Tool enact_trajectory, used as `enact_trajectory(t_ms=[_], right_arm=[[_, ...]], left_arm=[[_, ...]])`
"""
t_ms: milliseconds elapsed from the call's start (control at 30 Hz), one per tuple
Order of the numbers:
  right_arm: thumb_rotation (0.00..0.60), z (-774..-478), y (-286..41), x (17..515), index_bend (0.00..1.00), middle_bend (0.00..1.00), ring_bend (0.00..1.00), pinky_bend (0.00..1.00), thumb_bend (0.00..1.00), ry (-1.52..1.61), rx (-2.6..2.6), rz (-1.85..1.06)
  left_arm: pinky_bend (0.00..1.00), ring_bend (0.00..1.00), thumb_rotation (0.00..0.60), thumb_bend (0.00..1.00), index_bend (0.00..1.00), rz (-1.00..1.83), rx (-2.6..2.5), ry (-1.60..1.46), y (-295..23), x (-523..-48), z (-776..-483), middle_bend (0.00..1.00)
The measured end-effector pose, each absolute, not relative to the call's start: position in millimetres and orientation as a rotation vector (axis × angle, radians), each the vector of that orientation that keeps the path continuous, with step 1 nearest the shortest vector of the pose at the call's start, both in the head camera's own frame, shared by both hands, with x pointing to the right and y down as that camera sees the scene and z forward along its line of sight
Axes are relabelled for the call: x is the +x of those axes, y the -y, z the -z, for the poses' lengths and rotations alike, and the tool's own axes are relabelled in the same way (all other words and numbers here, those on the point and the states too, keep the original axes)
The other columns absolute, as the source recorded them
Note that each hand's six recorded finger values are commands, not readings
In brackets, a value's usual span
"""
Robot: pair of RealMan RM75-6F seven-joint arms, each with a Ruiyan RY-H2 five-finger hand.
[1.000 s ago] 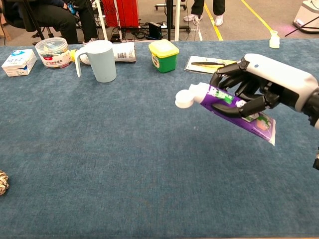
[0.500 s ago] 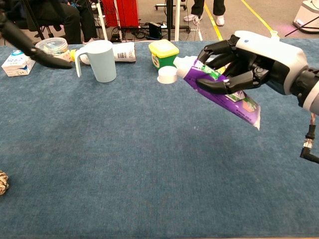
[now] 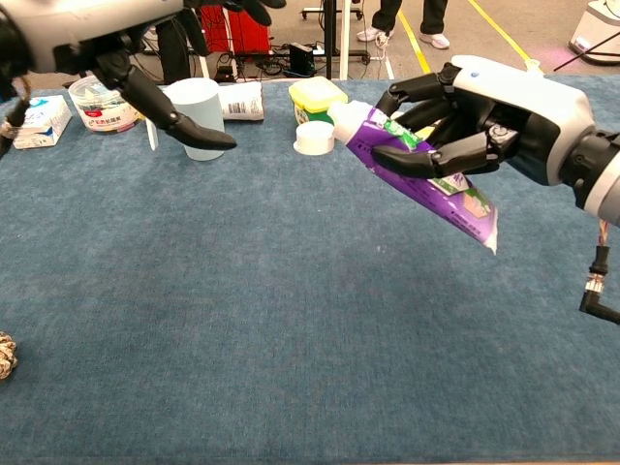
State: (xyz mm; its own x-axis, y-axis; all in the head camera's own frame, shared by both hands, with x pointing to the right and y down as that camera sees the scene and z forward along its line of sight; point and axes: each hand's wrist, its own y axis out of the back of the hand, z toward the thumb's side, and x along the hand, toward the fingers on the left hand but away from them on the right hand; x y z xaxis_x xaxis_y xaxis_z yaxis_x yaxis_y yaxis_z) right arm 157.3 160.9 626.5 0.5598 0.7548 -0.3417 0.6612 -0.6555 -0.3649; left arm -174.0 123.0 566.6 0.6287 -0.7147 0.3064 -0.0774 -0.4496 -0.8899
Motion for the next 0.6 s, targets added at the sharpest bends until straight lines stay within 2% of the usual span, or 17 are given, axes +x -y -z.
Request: enact_trajectory(t_ms=[600], right_arm=[[0.543, -615, -164, 147, 0.72, 0.85, 1.0, 1.0, 0.58, 1.204, -2.671, -0.655]], left_arm=[[0.27, 0.07, 0.431, 0.11, 0.06, 0.798, -1.893, -0.628, -118, -143, -582, 0.14]])
